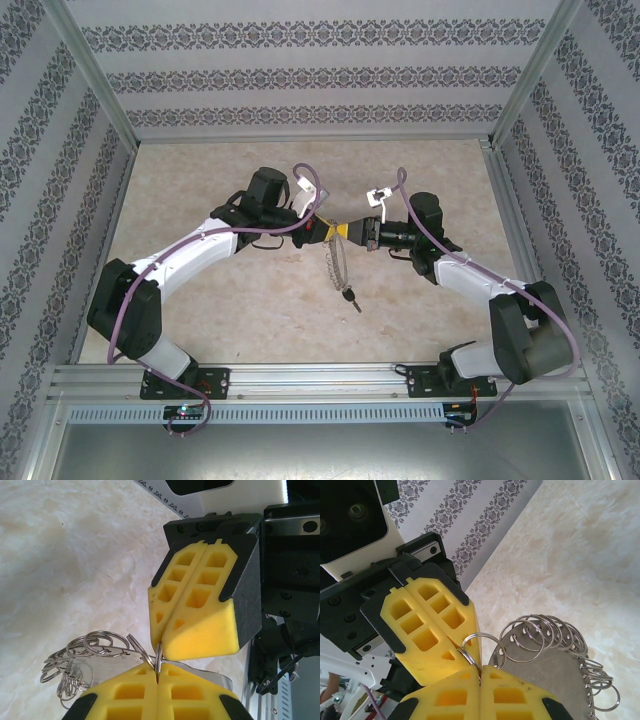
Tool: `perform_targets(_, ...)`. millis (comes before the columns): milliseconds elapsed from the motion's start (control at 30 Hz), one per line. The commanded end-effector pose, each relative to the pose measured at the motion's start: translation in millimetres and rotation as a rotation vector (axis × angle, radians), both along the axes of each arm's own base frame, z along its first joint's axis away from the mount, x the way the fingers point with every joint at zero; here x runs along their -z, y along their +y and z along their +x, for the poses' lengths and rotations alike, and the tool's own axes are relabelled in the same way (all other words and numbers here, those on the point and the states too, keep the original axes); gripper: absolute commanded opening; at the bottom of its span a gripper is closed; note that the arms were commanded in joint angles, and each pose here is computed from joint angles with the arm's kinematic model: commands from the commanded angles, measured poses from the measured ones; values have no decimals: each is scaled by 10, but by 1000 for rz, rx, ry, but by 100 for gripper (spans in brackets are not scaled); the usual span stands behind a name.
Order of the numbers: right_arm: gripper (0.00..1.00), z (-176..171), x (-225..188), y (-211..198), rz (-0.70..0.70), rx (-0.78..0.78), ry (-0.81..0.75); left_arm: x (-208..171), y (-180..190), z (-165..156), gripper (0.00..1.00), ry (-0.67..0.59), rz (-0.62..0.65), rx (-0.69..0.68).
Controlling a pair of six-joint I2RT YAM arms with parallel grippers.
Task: Put the keys on the keyring
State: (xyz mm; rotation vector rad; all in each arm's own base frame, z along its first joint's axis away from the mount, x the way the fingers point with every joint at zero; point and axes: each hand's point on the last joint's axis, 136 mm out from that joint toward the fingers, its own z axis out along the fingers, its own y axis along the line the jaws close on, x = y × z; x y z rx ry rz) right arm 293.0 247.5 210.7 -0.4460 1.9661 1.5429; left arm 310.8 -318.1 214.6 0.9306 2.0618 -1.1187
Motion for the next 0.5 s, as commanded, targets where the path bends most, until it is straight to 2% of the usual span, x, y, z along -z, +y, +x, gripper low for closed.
perform_targets(0,0,28,-182,-2,12,21,-83,-187,-74,39,2,-38,-47,23)
perform_targets(200,0,155,-189,-93,4,95,-90,-243,1,132,31,-76,-41,-52)
perform_targets(300,0,190,-188,-125,2,113,-88,-289,78,183,41,-96,-50,-99)
perform_targets(400,0,206,-173,-138,1,121,-84,-359,180,242,47,-112,-80,-151)
perform_targets(467,0,213,-169,-141,1,123,-83,-393,241,279,47,-114,-103,-178)
